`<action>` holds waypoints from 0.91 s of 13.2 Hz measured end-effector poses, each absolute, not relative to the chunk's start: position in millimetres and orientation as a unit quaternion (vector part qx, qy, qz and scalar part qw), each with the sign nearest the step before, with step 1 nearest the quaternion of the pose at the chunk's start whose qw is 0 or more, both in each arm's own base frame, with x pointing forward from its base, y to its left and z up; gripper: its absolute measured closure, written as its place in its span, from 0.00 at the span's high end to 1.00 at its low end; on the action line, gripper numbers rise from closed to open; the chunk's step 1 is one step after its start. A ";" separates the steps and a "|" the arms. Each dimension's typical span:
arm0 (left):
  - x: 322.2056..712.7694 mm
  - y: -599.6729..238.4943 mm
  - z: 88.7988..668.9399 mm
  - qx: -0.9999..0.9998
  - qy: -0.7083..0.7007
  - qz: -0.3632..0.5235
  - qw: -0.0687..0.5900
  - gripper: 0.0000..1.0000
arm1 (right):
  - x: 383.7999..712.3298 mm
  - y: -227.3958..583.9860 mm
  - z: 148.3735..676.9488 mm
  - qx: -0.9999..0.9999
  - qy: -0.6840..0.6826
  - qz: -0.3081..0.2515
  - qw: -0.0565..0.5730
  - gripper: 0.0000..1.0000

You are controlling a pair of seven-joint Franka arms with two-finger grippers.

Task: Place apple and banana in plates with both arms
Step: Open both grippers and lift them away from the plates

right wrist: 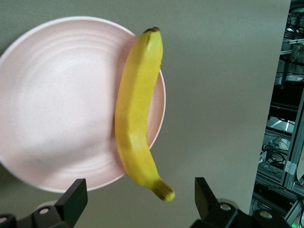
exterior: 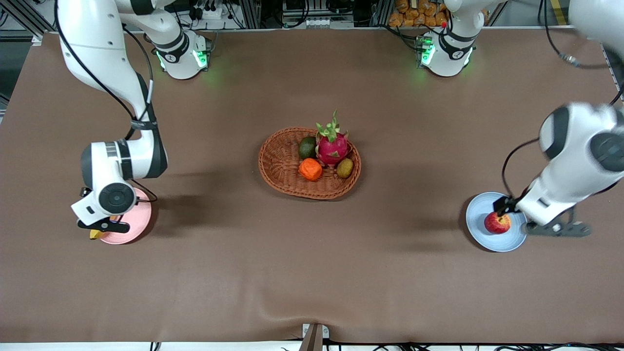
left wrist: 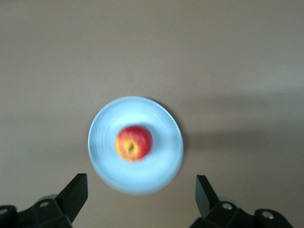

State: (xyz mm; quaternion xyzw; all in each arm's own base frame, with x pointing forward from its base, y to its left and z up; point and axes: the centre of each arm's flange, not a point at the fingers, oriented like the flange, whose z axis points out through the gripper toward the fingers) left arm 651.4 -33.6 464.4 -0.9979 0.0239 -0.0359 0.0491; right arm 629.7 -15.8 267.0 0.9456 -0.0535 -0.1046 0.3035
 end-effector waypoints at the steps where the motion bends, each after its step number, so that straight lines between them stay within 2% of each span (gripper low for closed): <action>1: 640.6 -39.6 507.3 -0.999 0.013 -0.032 0.035 1.00 | 628.3 -14.9 287.5 0.952 -0.052 -0.107 0.281 1.00; 4: 611.9 -46.9 584.2 -0.999 -0.004 -0.039 0.008 1.00 | 617.6 -12.4 357.4 0.973 -0.050 -0.106 0.197 1.00; 8: 584.7 -46.0 623.0 -0.999 -0.019 -0.037 -0.014 1.00 | 593.0 -10.0 444.7 0.993 -0.025 -0.091 0.076 1.00; 12: 553.4 -37.9 635.8 -0.999 -0.029 0.021 -0.019 1.00 | 571.6 -20.4 522.1 0.997 -0.022 -0.068 0.035 1.00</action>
